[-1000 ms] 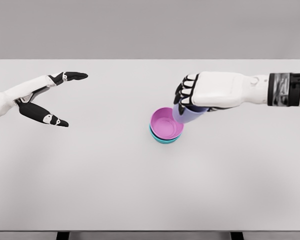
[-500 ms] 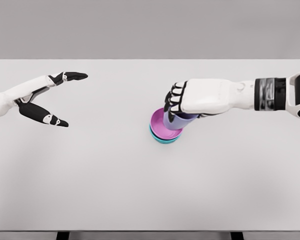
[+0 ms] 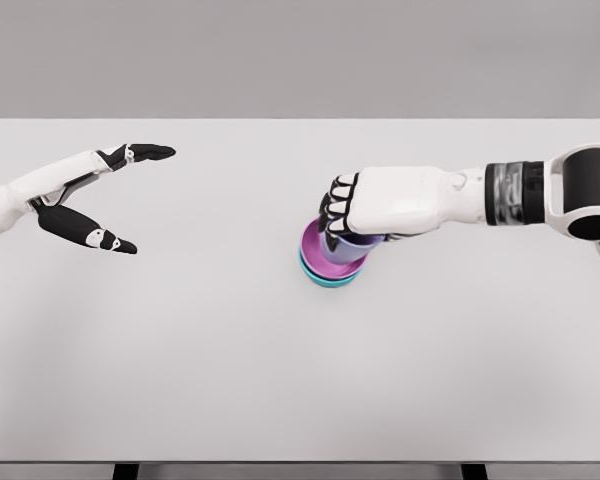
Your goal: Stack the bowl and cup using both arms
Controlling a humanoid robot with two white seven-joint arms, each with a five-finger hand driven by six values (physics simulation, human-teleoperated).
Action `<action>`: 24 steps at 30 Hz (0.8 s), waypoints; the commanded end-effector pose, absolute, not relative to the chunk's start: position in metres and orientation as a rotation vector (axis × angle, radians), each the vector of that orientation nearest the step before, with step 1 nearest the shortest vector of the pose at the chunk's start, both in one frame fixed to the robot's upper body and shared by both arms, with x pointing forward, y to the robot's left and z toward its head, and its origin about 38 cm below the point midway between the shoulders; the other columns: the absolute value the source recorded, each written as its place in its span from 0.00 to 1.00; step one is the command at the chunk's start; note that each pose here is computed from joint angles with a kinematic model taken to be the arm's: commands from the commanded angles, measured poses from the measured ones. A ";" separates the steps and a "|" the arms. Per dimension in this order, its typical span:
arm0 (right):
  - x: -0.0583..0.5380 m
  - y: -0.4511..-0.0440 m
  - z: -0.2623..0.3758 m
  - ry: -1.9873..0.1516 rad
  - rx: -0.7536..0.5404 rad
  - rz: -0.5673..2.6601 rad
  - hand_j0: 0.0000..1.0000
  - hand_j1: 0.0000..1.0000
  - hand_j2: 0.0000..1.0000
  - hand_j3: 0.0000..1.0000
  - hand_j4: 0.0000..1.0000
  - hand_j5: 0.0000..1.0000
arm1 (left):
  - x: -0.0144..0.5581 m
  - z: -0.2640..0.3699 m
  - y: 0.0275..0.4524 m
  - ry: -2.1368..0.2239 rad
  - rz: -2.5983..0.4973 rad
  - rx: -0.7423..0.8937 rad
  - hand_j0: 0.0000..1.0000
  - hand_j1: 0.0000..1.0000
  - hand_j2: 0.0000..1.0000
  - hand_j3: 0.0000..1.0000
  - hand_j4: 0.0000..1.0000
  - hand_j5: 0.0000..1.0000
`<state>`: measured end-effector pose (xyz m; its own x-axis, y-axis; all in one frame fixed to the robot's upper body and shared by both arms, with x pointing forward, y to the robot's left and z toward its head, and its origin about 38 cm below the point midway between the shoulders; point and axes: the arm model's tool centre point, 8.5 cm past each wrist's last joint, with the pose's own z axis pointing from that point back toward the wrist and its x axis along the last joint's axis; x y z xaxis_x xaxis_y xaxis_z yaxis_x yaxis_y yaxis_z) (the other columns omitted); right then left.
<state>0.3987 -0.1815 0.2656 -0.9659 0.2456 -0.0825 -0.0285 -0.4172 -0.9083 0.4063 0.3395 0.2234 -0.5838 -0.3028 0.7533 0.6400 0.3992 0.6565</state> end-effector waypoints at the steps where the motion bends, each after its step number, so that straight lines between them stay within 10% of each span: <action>1: 0.400 -0.182 0.265 -1.590 -0.304 2.491 0.59 0.59 0.59 0.59 0.59 0.59 | 0.407 0.224 0.340 -1.768 -1.320 -0.298 1.00 1.00 1.00 1.00 1.00 1.00; 7: 0.399 -0.178 0.266 -1.603 -0.300 2.493 0.65 0.65 0.65 0.65 0.65 0.65 | 0.406 0.224 0.340 -1.768 -1.320 -0.298 1.00 1.00 1.00 1.00 1.00 1.00; 10: 0.398 -0.177 0.267 -1.606 -0.302 2.499 1.00 1.00 1.00 1.00 1.00 1.00 | 0.407 0.224 0.340 -1.768 -1.320 -0.298 1.00 1.00 1.00 1.00 1.00 1.00; 18: 0.397 -0.178 0.278 -1.631 -0.330 2.497 1.00 1.00 1.00 1.00 1.00 1.00 | 0.407 0.224 0.340 -1.768 -1.320 -0.298 1.00 1.00 1.00 1.00 1.00 1.00; 24: 0.418 -0.245 0.355 -1.723 -0.621 2.267 1.00 1.00 1.00 1.00 1.00 1.00 | 0.408 0.224 0.334 -1.785 -1.312 -0.312 1.00 1.00 1.00 1.00 1.00 1.00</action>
<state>0.4137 -0.2221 0.3340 -0.9125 0.3667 -0.1814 0.0615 -0.3154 -0.9470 0.4073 0.3367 0.2240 -0.5885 -0.2943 0.7530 0.6382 0.4026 0.6562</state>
